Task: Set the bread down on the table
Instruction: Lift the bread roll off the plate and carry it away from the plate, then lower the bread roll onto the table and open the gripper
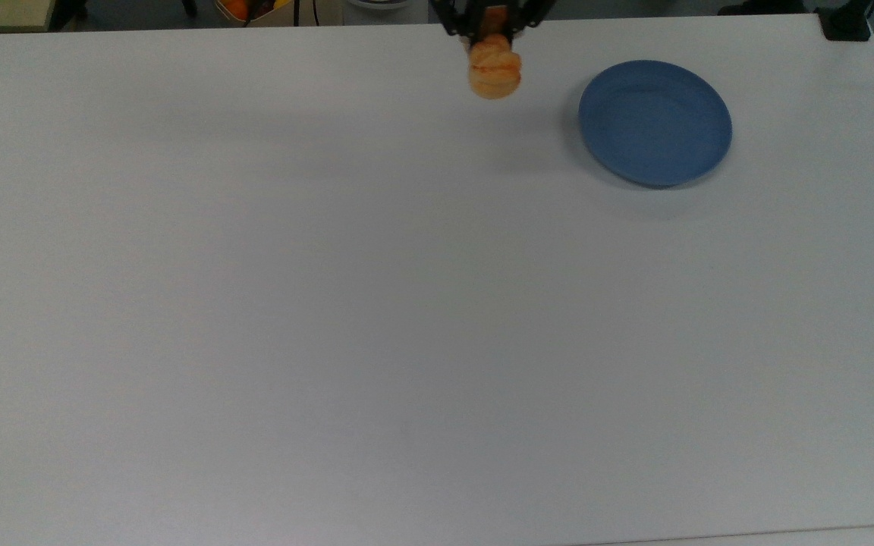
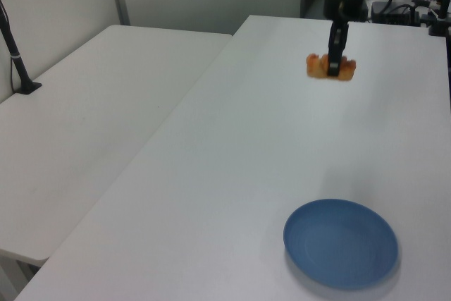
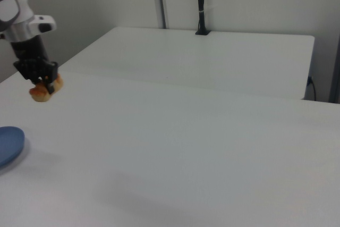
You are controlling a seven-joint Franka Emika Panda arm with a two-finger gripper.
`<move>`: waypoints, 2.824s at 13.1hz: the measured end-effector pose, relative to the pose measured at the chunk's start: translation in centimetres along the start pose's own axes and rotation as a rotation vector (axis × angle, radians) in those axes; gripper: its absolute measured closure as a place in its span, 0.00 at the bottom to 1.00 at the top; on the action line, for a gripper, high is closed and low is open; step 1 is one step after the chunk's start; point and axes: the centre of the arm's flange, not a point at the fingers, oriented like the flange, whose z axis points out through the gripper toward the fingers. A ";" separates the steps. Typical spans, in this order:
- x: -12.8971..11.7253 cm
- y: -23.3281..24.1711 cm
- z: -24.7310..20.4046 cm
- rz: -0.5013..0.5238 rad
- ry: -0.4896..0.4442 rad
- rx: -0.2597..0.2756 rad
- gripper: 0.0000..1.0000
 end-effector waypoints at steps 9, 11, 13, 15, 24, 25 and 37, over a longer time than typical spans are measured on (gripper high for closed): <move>-3.6 15.7 6.5 -0.063 -0.221 0.045 0.63; -4.1 17.2 9.6 -0.052 -0.219 0.047 0.63; -4.4 18.4 12.1 -0.044 -0.200 0.043 0.62; -4.4 19.5 15.2 -0.029 -0.183 0.033 0.62; -5.0 21.1 24.5 -0.025 -0.119 -0.010 0.60; -5.0 21.1 24.6 -0.025 -0.120 -0.010 0.59; -2.6 19.1 15.1 0.106 -0.180 0.010 0.00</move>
